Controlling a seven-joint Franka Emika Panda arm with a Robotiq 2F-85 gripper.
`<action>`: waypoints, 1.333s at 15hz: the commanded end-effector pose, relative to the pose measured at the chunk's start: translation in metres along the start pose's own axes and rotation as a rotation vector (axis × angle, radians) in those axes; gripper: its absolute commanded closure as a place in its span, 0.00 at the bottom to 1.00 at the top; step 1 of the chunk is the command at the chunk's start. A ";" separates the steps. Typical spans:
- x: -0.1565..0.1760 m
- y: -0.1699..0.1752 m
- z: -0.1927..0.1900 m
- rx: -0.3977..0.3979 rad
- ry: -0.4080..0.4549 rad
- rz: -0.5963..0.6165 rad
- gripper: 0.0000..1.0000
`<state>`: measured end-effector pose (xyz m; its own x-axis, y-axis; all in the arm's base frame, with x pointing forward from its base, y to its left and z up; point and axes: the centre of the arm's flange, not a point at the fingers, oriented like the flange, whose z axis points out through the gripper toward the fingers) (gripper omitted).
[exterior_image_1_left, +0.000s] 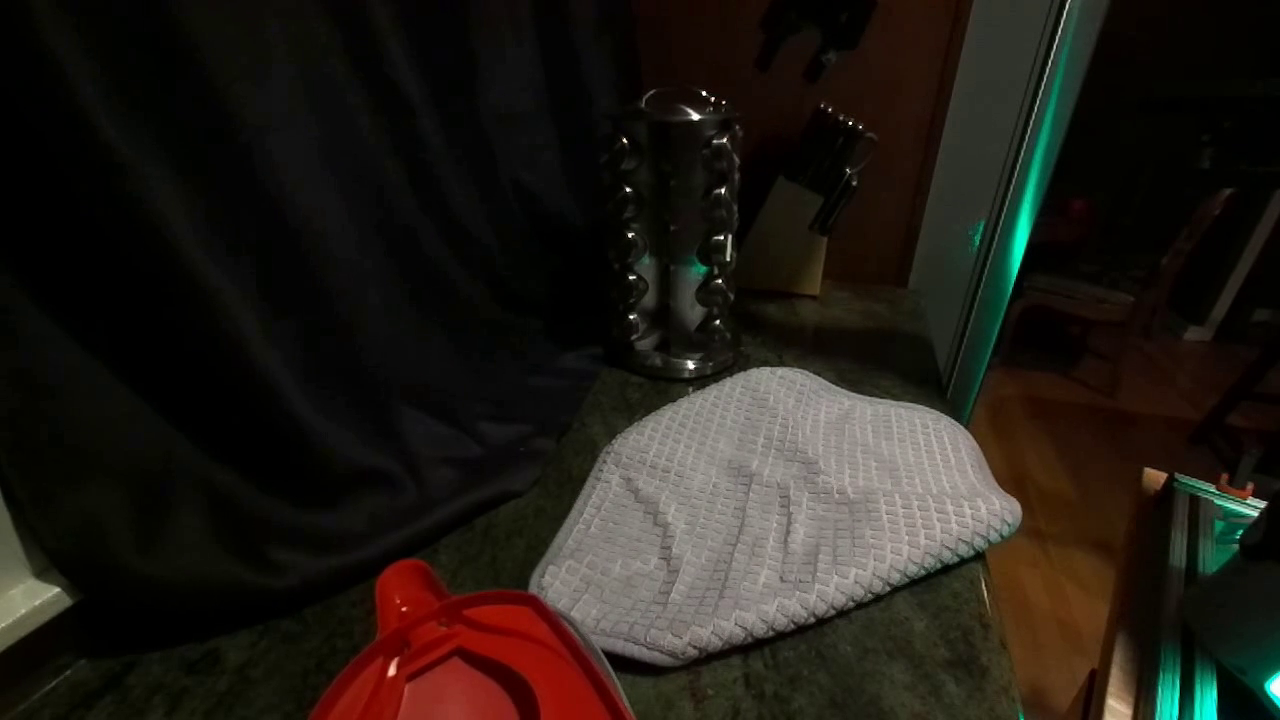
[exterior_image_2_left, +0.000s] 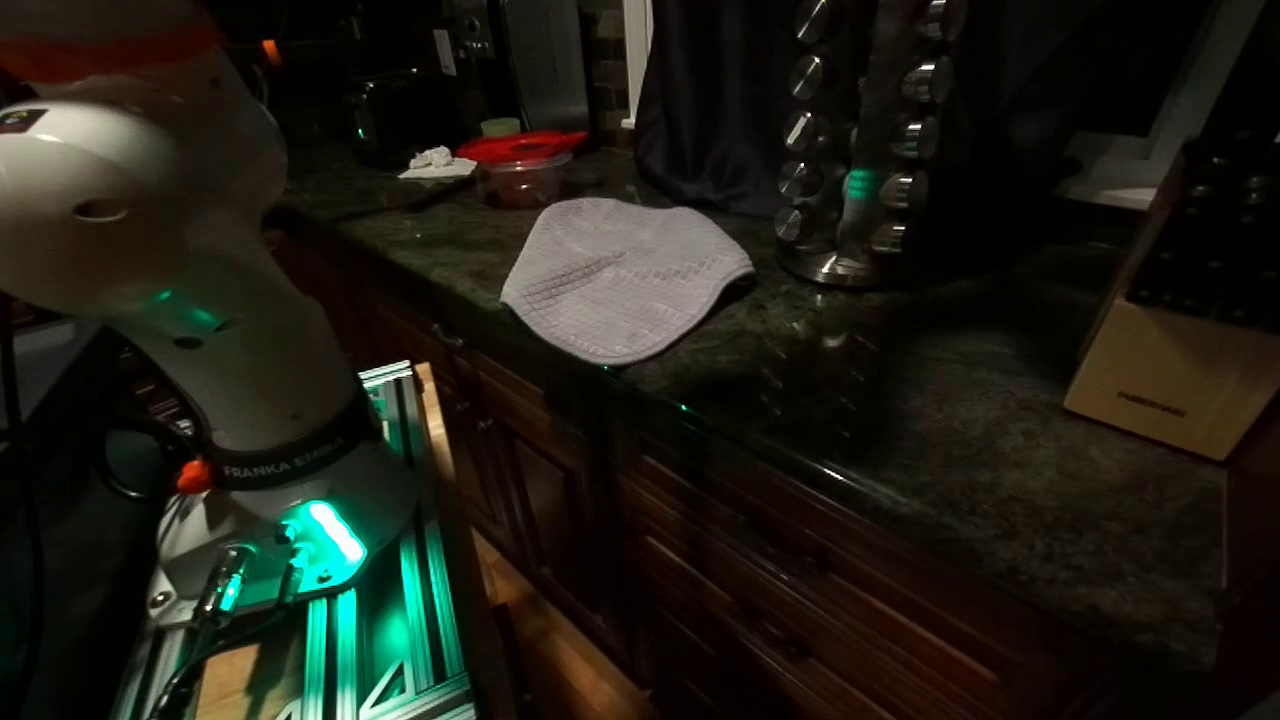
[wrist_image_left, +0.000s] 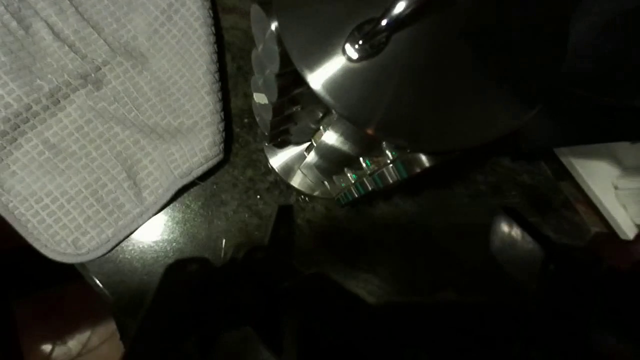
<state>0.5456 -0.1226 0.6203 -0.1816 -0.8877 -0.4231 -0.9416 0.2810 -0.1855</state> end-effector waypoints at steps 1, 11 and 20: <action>-0.050 0.031 -0.019 0.044 0.075 0.012 0.00; -0.163 0.030 0.056 0.021 0.222 0.240 0.00; -0.160 0.008 0.060 0.079 0.272 0.255 0.00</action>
<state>0.5784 0.0464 0.6228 -0.4708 -0.8545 -0.2194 -0.8512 0.5054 -0.1419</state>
